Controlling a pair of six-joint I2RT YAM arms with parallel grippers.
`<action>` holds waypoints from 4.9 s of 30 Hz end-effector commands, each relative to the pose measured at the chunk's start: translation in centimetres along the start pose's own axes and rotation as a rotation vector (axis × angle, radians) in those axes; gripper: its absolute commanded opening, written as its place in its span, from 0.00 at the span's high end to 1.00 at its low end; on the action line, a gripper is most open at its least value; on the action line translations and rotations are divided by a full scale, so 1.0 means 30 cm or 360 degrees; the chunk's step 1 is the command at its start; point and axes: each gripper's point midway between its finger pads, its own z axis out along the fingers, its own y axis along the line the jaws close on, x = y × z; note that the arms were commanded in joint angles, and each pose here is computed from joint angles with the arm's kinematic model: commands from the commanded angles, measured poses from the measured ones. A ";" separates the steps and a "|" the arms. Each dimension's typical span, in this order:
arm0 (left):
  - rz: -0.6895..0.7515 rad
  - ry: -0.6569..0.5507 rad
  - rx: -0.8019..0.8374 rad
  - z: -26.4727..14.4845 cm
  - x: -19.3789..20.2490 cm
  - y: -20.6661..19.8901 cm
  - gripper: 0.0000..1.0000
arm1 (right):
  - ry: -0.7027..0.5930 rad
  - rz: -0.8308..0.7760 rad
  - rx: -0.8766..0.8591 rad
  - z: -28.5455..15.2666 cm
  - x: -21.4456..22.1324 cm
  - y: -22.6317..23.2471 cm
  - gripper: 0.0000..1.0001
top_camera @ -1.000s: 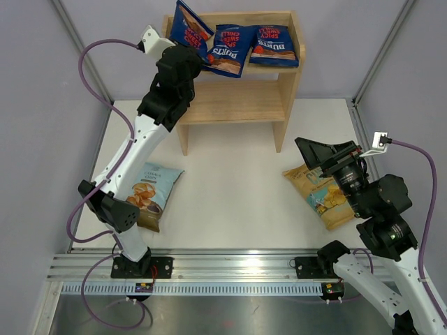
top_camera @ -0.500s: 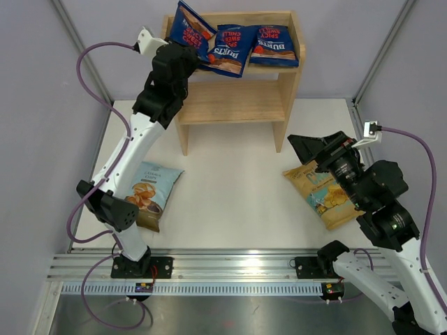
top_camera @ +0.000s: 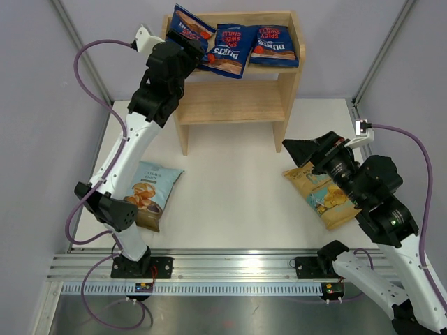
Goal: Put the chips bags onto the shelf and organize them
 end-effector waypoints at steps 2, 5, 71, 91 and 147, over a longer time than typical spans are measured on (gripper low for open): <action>0.0114 -0.0031 -0.0015 -0.067 -0.082 -0.003 0.25 | 0.0000 -0.0065 -0.0061 -0.007 -0.030 0.047 0.01; 0.0168 -0.0049 -0.0020 -0.095 -0.110 0.004 0.32 | 0.0046 -0.0083 -0.0054 0.010 -0.016 0.045 0.01; -0.0415 -0.0099 0.0009 -0.138 -0.014 0.051 0.93 | 0.0037 -0.0127 -0.0042 -0.013 -0.021 0.039 0.01; -0.0217 -0.0128 0.0169 -0.250 -0.130 -0.028 0.01 | 0.0120 -0.0197 -0.0005 0.033 0.006 0.018 0.00; 0.0559 0.1555 -0.0311 -0.408 0.196 1.311 0.01 | 0.0962 -0.0211 -0.0927 -0.027 0.590 -0.048 0.00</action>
